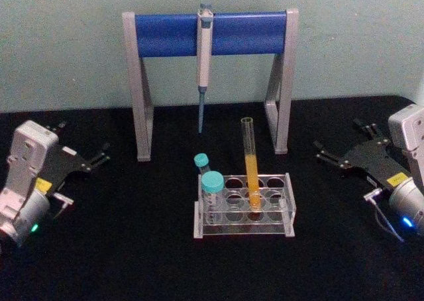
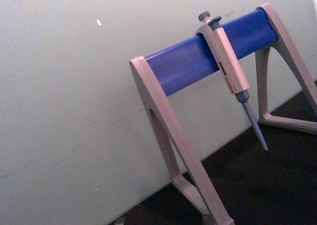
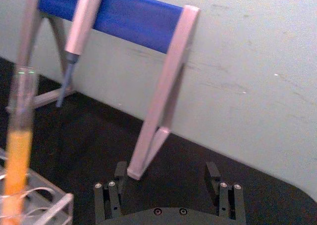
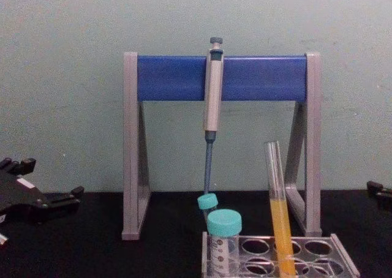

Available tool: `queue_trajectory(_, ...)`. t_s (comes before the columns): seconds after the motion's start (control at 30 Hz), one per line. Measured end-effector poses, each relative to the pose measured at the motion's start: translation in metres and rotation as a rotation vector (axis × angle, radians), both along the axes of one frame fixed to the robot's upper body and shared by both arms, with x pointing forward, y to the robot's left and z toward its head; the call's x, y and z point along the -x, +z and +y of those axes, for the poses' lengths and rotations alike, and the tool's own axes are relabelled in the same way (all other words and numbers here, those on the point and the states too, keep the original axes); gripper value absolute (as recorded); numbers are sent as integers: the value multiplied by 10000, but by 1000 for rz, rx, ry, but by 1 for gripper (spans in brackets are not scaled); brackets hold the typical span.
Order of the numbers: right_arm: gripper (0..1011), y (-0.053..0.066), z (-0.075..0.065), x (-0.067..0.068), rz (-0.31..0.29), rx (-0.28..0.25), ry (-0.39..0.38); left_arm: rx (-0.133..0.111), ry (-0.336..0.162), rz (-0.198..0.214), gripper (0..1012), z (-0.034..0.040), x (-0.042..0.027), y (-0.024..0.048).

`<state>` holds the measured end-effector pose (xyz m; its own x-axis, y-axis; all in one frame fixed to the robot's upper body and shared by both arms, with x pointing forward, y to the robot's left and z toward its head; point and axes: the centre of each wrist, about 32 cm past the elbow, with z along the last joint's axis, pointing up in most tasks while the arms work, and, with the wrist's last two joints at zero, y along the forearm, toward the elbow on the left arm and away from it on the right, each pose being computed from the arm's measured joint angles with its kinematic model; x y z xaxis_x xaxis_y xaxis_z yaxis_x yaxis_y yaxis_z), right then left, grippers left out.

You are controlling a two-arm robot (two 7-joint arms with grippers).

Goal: Pick up the test tube from the test tube rack, shake it, then place it back into the test tube rack.

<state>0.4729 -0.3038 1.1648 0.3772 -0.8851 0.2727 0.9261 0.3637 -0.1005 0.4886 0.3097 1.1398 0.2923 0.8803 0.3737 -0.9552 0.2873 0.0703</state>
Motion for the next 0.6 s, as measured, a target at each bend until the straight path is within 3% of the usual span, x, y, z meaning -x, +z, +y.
queue_trajectory(0.27, 1000, 139, -4, 121, 45, -8, 96, 0, 0, 0, 1001, 0, 0, 0)
queue_trajectory(0.6, 1000, 246, 8, 218, 117, -71, 167, 0, 0, 0, 1001, 0, 0, 0)
